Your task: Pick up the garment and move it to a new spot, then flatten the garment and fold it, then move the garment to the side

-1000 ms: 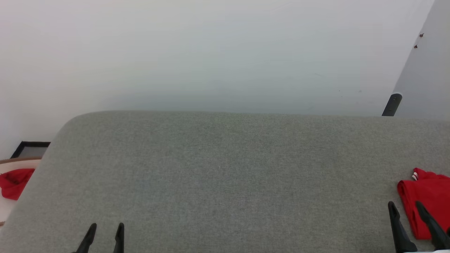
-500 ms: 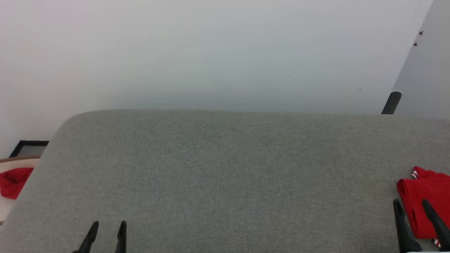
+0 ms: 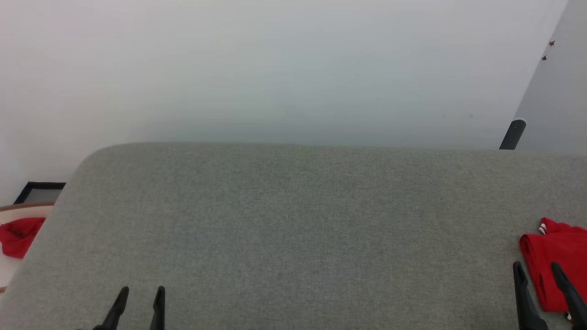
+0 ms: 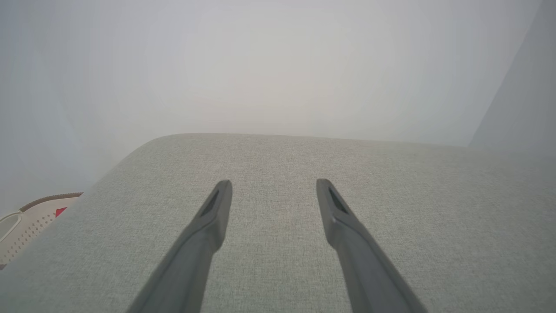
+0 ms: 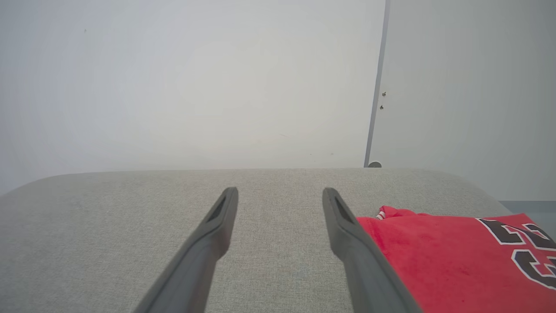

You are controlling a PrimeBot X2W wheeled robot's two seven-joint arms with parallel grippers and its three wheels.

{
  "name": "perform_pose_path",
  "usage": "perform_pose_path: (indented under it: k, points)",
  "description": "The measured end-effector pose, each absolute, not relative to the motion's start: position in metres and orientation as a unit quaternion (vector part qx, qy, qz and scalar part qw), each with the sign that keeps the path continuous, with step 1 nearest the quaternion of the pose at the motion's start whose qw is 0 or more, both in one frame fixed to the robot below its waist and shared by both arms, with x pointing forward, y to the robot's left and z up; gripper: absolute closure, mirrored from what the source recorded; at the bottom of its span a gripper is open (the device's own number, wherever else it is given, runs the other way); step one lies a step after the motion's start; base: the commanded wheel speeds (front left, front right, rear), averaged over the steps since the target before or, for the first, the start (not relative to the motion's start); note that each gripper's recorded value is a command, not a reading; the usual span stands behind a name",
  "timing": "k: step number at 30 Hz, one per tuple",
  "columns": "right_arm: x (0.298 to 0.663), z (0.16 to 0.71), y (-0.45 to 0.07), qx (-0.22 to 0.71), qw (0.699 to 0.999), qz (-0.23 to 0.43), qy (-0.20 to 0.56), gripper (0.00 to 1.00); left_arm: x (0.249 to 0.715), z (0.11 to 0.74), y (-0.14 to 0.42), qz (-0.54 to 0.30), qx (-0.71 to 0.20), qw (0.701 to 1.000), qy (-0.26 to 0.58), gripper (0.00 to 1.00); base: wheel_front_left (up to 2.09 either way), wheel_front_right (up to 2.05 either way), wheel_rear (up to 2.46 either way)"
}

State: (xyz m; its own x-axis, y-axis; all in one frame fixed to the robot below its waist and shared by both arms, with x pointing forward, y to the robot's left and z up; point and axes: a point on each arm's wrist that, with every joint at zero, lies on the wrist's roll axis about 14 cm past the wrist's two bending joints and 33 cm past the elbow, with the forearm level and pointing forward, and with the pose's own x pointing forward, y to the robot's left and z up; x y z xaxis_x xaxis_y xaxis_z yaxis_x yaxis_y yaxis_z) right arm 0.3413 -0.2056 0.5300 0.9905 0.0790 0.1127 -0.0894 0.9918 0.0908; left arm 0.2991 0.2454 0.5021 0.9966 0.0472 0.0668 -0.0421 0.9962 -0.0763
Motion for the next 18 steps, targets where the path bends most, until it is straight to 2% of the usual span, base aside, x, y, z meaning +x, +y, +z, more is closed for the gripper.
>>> perform_pose_path:
  k: [16, 17, 18]
  points:
    - [0.3402, 0.5302, -0.2047, 0.050, 0.996, 0.041, -0.055, 0.00, 0.2997, 0.5024, 0.2447, 0.021, -0.038, 0.998, -0.035, 0.00, 0.00, 0.00, 0.00]
    - [0.3404, 0.5301, -0.2046, 0.050, 0.996, 0.041, -0.054, 1.00, 0.2999, 0.5034, 0.2446, 0.021, -0.039, 0.998, -0.036, 1.00, 0.00, 0.00, 0.00]
    - [0.3402, 0.5278, -0.2044, 0.051, 0.997, 0.040, -0.051, 1.00, 0.2993, 0.5010, 0.2440, 0.021, -0.040, 0.998, -0.033, 1.00, 0.00, 0.00, 0.00]
